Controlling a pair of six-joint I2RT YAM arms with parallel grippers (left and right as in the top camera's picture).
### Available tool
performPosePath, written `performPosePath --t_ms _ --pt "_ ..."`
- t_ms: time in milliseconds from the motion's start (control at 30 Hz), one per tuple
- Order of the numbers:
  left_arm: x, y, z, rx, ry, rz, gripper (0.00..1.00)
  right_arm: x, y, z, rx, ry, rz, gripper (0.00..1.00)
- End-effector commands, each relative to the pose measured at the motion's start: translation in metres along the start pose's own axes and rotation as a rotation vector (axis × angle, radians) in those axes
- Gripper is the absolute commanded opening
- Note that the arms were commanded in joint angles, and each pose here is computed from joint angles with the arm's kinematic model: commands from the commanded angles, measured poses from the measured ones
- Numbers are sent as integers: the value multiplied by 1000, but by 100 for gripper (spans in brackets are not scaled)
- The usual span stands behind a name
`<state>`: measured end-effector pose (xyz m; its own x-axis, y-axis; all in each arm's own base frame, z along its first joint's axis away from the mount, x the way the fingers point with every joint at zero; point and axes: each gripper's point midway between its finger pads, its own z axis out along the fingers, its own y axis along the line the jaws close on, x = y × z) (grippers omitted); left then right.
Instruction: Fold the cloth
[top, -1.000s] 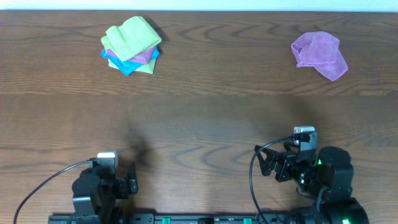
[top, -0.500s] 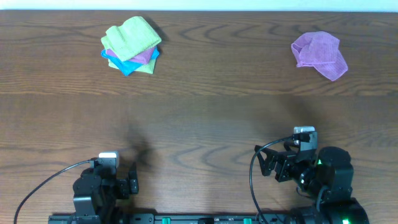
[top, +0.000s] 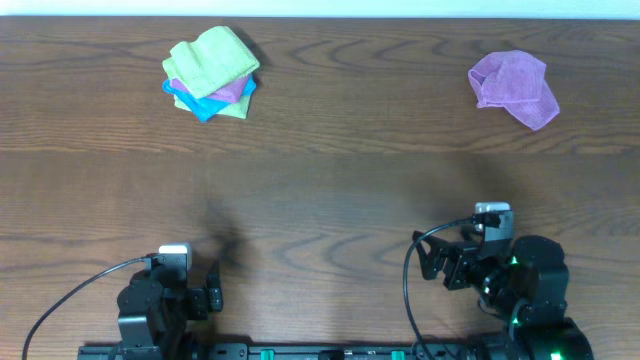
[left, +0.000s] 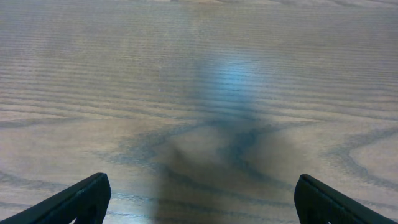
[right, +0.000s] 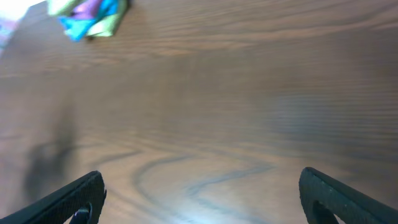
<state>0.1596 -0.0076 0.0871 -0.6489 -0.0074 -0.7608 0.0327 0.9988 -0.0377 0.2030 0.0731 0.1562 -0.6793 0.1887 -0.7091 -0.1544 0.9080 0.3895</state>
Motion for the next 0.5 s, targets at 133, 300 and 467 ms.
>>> performPosePath --t_ms 133,300,467 --pt "16 4 3 -20 53 23 95 4 -30 3 144 -82 -262 99" --pt "16 4 3 -20 53 23 95 19 -42 13 164 -114 -376 99" --pt "16 4 3 -20 53 23 95 30 -55 23 204 -125 -433 99"
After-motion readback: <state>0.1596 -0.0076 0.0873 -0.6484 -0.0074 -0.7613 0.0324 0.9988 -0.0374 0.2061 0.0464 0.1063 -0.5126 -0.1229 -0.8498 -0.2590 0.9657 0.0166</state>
